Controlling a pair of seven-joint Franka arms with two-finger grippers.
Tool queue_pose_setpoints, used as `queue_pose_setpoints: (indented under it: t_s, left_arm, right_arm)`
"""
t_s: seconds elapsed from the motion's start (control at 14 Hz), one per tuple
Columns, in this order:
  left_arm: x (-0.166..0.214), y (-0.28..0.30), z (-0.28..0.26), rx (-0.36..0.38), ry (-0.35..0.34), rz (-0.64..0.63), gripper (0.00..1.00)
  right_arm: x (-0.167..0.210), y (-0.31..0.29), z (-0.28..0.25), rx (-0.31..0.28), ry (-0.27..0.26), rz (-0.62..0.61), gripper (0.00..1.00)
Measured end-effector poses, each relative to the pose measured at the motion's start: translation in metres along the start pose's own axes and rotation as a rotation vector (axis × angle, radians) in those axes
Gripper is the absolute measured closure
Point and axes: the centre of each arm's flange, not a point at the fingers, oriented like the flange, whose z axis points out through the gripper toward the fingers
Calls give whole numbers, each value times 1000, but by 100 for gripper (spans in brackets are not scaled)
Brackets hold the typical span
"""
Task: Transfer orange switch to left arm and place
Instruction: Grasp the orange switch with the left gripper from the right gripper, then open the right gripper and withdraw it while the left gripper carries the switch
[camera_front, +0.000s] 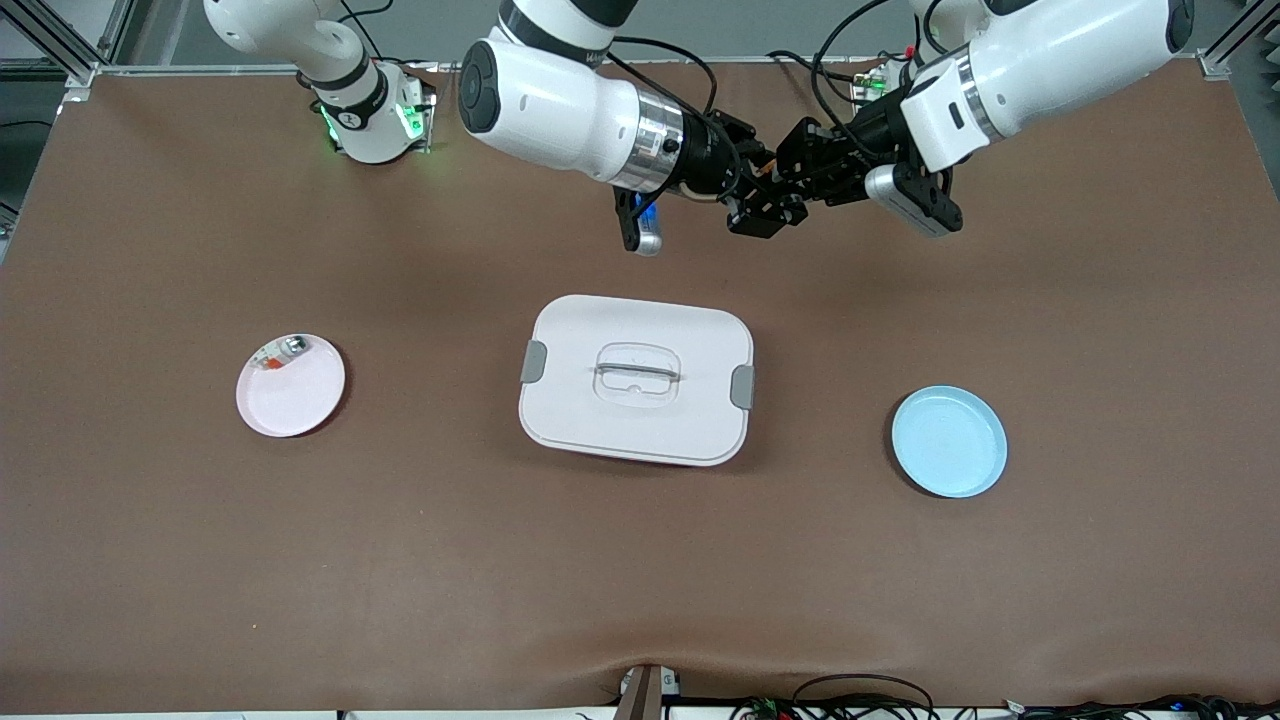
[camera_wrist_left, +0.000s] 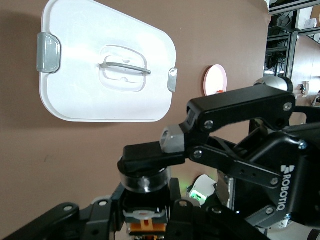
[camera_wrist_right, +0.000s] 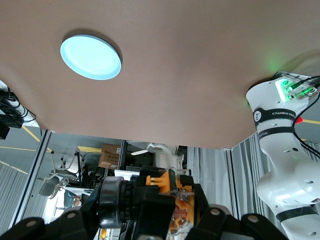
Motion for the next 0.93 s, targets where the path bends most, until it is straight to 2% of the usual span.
queue_pose_setpoints:
  t_s: [0.43, 0.5, 0.64, 0.71, 0.93]
  left_arm:
    - [3, -3, 3, 12, -8, 2, 65]
    - [4, -5, 4, 37, -9, 13, 65]
    - [8, -15, 7, 92, -16, 28, 65]
    - [10, -19, 9, 113, -19, 34, 65]
    - [13, -29, 11, 179, -27, 59, 65]
  right_arm:
    - [3, -1, 4, 3, 3, 4, 27]
    - [4, -1, 5, 4, 4, 4, 22]
    - [1, -2, 3, 7, 0, 0, 4]
    - [-1, -2, 2, 9, -2, -2, 0]
    - [-1, -4, 0, 14, -2, -3, 0]
